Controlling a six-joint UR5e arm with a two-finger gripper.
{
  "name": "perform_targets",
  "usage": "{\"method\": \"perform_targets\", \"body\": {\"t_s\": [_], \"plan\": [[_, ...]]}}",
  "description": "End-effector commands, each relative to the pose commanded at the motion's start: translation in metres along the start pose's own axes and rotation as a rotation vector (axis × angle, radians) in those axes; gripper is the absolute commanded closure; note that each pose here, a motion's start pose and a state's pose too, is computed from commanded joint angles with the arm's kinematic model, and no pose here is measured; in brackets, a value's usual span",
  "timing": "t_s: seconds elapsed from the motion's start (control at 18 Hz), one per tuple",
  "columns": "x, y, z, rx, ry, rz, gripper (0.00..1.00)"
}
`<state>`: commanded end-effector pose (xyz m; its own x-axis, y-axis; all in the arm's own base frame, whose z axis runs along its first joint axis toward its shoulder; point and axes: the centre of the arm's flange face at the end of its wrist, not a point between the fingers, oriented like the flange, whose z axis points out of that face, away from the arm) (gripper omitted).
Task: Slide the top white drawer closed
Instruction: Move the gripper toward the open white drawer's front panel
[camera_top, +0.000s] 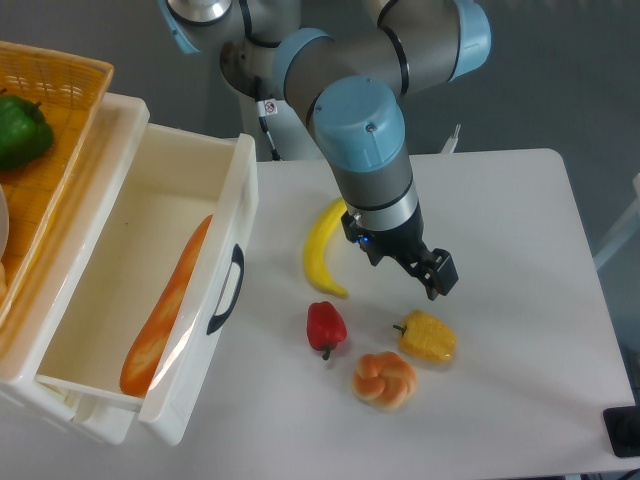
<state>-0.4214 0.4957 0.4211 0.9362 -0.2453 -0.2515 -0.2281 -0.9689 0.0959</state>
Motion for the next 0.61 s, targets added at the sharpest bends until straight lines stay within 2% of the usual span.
{"method": "perform_targets", "body": {"t_s": [0.28, 0.61], "plan": [[0.002, -0.003, 0.002, 0.013, 0.011, -0.065, 0.0], [0.016, -0.006, 0.023, 0.026, 0.069, -0.071, 0.0]]}}
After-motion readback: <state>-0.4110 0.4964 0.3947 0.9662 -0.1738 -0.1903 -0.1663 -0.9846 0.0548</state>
